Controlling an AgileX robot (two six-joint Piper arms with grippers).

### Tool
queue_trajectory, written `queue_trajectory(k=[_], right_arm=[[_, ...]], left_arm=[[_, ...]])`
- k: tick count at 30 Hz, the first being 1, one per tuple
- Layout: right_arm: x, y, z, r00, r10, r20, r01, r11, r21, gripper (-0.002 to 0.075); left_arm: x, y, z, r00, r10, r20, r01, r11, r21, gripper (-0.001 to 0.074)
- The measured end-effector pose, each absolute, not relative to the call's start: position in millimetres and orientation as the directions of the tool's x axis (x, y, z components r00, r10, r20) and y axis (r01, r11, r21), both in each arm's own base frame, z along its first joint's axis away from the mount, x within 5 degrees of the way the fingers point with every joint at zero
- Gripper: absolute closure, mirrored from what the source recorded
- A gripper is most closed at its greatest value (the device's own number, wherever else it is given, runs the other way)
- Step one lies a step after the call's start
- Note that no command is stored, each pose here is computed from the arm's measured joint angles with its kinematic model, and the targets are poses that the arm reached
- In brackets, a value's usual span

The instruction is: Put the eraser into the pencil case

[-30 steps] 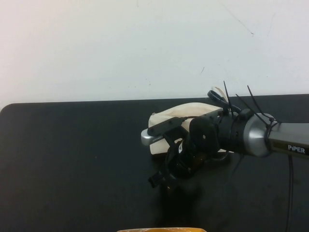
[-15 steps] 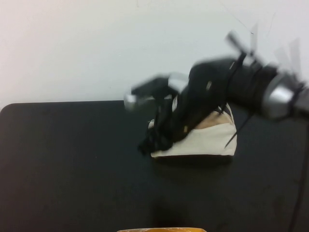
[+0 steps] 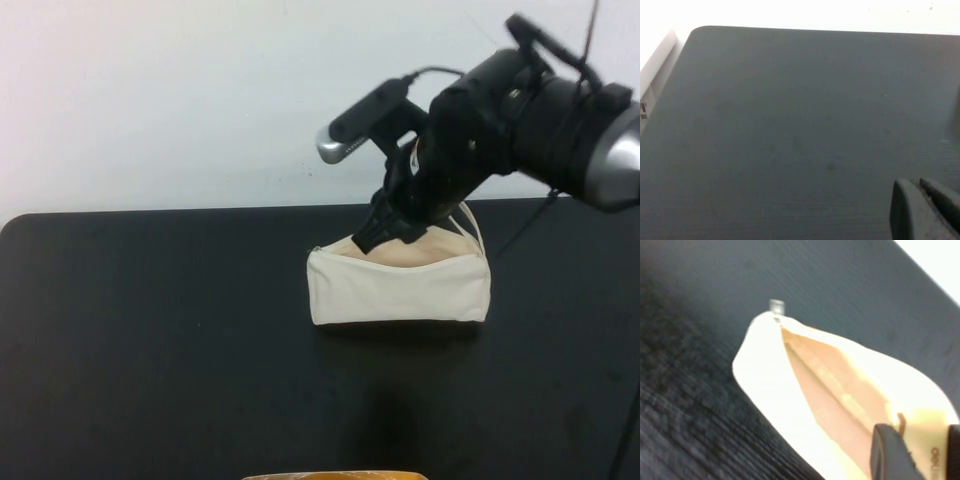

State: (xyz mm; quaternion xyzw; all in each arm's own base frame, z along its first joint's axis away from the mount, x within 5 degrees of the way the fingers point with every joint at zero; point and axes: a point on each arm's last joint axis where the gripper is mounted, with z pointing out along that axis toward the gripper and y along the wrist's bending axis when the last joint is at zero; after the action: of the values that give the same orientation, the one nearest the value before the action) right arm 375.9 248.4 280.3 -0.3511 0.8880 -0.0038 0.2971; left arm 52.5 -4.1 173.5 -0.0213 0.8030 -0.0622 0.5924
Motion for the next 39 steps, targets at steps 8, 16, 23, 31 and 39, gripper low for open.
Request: queue_trajectory(k=[8, 16, 23, 31, 39], right_arm=[[390.6, 235.0, 273.2, -0.683, -0.510, -0.523, -0.505, 0.847, -0.167, 0.0341], [379.7, 223.8, 340.6, -0.649, -0.576, -0.497, -0.538, 0.809, -0.235, 0.0421], [346.1, 201.6, 418.1, -0.546, -0.580, -0.605, -0.539, 0.796, -0.276, 0.0692], [270.1, 164.8, 469.6, -0.396, -0.570, -0.720, -0.611, 0.749, -0.257, 0.0726], [185.3, 117.8, 425.7, -0.308, -0.486, -0.818, -0.623, 0.752, -0.213, 0.0727]], left_arm=[[52.5, -4.1, 173.5, -0.297, -0.108, -0.949, 0.039, 0.991, -0.125, 0.0738], [52.5, -4.1, 173.5, -0.297, -0.108, -0.949, 0.039, 0.991, -0.125, 0.0738], [52.5, -4.1, 173.5, -0.297, -0.108, -0.949, 0.039, 0.991, -0.125, 0.0738], [52.5, -4.1, 173.5, -0.297, -0.108, -0.949, 0.039, 0.991, -0.125, 0.0738], [52.5, -4.1, 173.5, -0.297, -0.108, -0.949, 0.039, 0.991, -0.125, 0.0738]])
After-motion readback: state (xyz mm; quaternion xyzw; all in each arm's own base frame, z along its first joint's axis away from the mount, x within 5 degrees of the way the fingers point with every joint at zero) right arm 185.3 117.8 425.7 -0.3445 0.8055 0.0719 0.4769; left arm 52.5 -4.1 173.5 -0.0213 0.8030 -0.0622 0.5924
